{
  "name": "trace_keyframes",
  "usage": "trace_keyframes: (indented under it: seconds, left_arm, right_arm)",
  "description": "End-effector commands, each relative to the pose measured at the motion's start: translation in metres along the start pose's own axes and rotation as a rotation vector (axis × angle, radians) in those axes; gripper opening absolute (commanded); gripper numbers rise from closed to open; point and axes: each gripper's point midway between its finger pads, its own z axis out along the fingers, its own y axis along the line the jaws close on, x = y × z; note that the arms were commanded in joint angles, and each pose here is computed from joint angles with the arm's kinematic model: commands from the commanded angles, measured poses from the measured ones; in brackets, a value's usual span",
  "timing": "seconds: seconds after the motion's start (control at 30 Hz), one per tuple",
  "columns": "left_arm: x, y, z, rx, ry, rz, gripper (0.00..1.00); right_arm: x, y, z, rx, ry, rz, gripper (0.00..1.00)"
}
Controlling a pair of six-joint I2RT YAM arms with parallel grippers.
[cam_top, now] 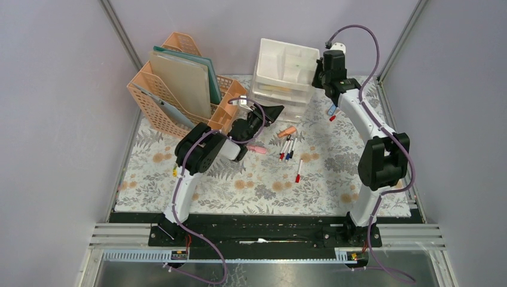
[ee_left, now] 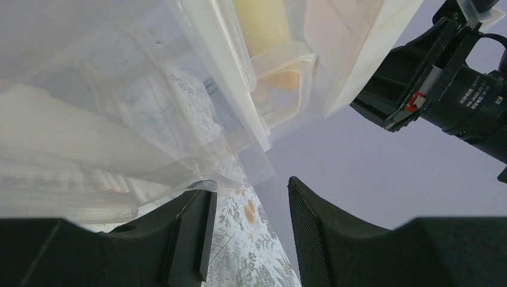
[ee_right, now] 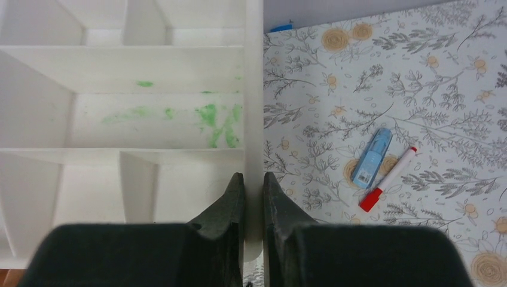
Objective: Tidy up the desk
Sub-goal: Open the drawer in the storage box.
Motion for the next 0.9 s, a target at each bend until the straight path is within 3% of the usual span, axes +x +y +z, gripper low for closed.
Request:
trace_keyframes:
  seconds: [0.0,0.4,0.63,0.7,0.87]
  left_arm:
    - [-0.040,-0.099,-0.002,0.285,-0.096,0.008,0.51]
    - [-0.018,-0.080,-0.015,0.220,-0.055,-0.050,0.51]
    - [-0.015,-0.074,-0.029,0.177,-0.039,-0.091,0.64]
    - [-0.015,-0.074,-0.037,0.163,-0.031,-0.092,0.67]
    - [-0.015,-0.079,-0.063,0.141,0.013,-0.069,0.73]
  right_arm:
    - [-0.055,-0.014,0.010,0.103,-0.221,-0.041,0.00]
    - [-0.067,-0.017,0.028,0.128,-0.265,-0.186,0.00]
    - [-0.066,-0.014,0.035,0.109,-0.262,-0.248,0.00]
    - [-0.063,-0.010,0.035,0.083,-0.253,-0.264,0.09]
    - [-0.064,-0.002,0.027,0.033,-0.246,-0.294,0.54]
